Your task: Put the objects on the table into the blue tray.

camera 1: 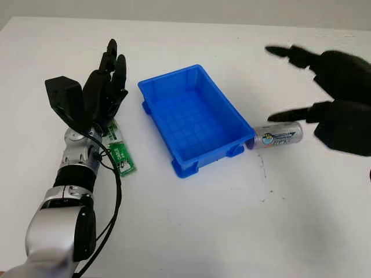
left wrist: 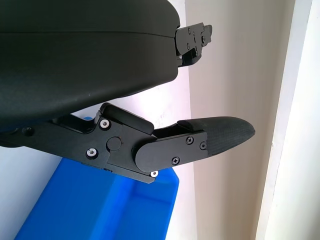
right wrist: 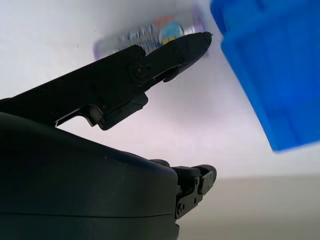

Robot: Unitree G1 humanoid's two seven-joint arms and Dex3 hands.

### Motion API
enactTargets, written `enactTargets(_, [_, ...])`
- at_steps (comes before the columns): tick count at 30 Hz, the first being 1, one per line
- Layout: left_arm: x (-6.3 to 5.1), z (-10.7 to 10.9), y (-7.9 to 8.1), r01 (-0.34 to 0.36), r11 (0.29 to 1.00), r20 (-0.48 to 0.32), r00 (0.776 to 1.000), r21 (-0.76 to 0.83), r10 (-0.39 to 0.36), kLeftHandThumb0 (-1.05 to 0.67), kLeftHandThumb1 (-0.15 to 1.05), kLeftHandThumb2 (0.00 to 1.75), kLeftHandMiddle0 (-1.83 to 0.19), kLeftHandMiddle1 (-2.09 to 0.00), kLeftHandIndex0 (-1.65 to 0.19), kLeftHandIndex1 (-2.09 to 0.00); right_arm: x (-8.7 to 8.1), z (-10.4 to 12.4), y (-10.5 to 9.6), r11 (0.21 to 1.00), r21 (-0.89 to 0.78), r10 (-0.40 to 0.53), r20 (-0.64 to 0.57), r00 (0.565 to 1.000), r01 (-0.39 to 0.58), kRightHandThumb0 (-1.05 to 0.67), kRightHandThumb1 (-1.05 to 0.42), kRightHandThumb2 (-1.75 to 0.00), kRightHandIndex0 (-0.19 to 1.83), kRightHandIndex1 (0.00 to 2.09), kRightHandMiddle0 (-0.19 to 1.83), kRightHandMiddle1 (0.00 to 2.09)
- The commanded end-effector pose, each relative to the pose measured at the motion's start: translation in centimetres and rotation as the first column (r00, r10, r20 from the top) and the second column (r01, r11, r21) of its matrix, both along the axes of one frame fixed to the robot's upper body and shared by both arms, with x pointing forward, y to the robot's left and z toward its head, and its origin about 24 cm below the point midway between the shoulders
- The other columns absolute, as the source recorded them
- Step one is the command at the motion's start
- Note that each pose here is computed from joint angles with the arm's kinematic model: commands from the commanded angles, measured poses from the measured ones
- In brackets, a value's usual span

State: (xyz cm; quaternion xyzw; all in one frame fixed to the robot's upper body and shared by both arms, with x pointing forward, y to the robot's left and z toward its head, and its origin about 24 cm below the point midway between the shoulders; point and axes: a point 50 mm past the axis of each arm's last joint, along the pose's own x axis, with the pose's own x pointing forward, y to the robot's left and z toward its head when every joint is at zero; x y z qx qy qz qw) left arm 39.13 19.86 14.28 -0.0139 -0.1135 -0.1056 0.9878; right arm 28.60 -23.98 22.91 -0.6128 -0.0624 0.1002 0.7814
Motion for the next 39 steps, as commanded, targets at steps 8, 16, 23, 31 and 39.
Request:
enactTargets(8, [0.1, 0.4, 0.4, 0.005, 1.000, 0.015, 1.000, 0.014, -0.006, -0.75, 1.05, 0.62, 0.19, 0.00, 0.19, 0.00, 0.2, -1.9, 0.1, 0.997, -0.072, -0.017, -0.142, 0.990, 0.007, -0.62, -0.83, -0.06, 0.13, 0.04, 0.14, 0.05])
enactTargets(16, [0.1, 0.4, 0.5, 0.002, 1.000, 0.012, 1.000, 0.020, -0.002, -0.75, 1.05, 0.62, 0.19, 0.00, 0.19, 0.00, 0.6, -4.1, -0.2, 0.999, -0.037, -0.037, -0.231, 0.972, 0.029, -0.51, -0.83, -0.05, 0.09, 0.03, 0.12, 0.05])
enactTargets(23, [0.0, 0.4, 0.5, 0.009, 1.000, 0.014, 1.000, 0.018, -0.009, -0.75, 1.05, 0.62, 0.19, 0.00, 0.19, 0.00, 1.3, -6.7, -0.4, 0.990, -0.133, -0.075, -0.225, 0.971, 0.045, -0.43, -0.88, -0.07, 0.39, 0.19, 0.37, 0.15])
enactTargets(31, [0.0, 0.5, 0.5, 0.003, 1.000, 0.013, 1.000, 0.022, -0.003, -0.75, 1.05, 0.62, 0.19, 0.00, 0.19, 0.00, 2.1, -8.0, -1.2, 0.978, -0.206, -0.044, -0.096, 0.994, 0.024, -0.51, -0.99, -0.06, 0.50, 1.91, 0.38, 1.85])
enactTargets(39, [0.1, 0.4, 0.4, 0.007, 1.000, 0.010, 1.000, 0.019, -0.008, -0.75, 1.05, 0.61, 0.19, 0.00, 0.19, 0.00, 2.9, -8.0, -1.8, 0.971, -0.237, 0.001, 0.052, 0.999, 0.011, -0.48, -1.04, -0.08, 0.82, 2.09, 0.58, 2.09])
